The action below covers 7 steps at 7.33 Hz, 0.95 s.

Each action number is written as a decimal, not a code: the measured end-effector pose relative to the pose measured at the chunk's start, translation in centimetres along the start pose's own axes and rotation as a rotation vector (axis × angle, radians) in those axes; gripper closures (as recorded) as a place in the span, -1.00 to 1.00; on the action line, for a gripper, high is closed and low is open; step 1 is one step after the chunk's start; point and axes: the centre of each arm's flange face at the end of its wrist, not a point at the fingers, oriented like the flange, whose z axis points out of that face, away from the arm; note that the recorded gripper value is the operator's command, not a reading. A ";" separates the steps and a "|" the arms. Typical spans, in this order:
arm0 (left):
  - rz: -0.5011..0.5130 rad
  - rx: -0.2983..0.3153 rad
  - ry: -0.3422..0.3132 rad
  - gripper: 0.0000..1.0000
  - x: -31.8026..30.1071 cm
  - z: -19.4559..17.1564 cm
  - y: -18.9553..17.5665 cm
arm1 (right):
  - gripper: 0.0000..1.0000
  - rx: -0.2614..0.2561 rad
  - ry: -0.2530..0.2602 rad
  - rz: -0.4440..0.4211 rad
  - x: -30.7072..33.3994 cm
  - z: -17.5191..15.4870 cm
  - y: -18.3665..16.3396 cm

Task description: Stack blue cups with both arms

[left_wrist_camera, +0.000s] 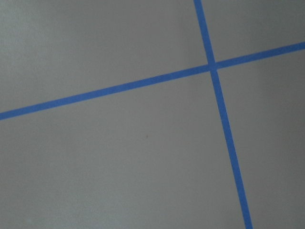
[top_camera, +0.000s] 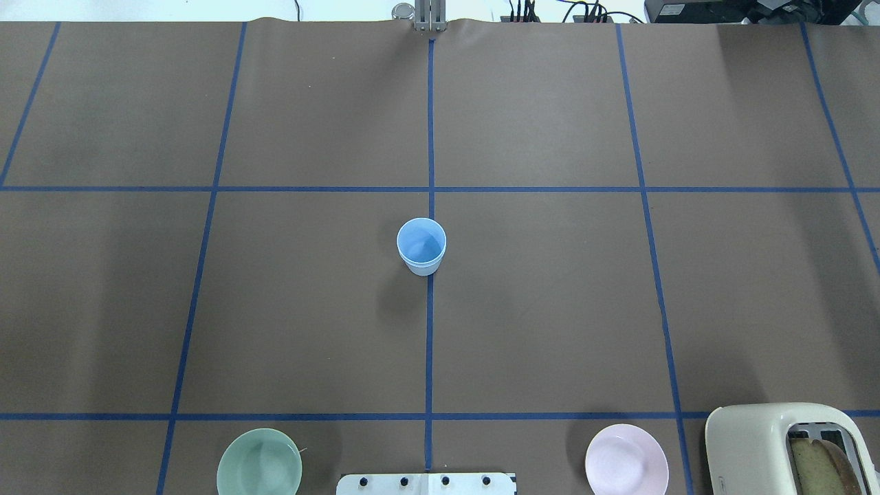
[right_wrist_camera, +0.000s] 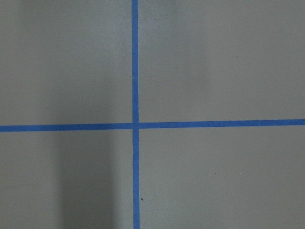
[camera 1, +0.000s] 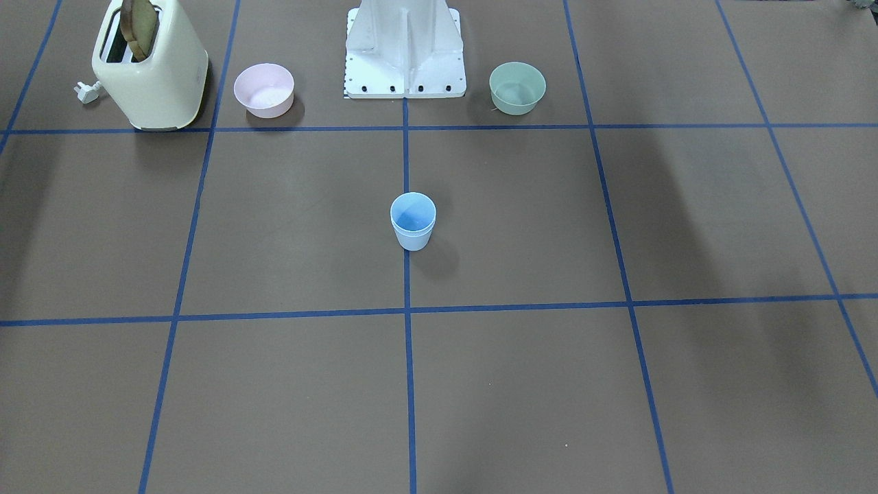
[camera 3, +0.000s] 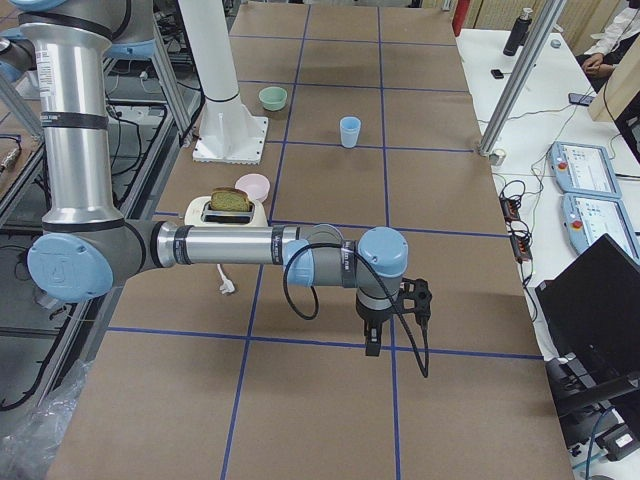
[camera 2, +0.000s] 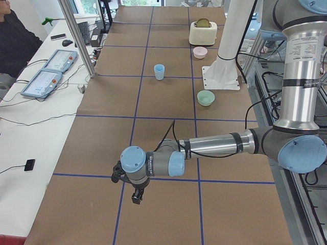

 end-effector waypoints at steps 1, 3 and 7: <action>-0.031 0.010 -0.002 -0.99 0.5 -0.5 -0.4 | -1.00 0.000 0.003 -0.001 0.0 -0.1 1.3; -0.055 0.015 -0.007 -0.99 0.6 -0.8 -0.6 | -1.00 -0.004 0.002 0.003 0.2 0.1 2.4; -0.061 0.015 -0.006 -0.99 0.7 -0.7 -0.4 | -1.00 -0.006 -0.007 0.004 0.0 0.1 2.5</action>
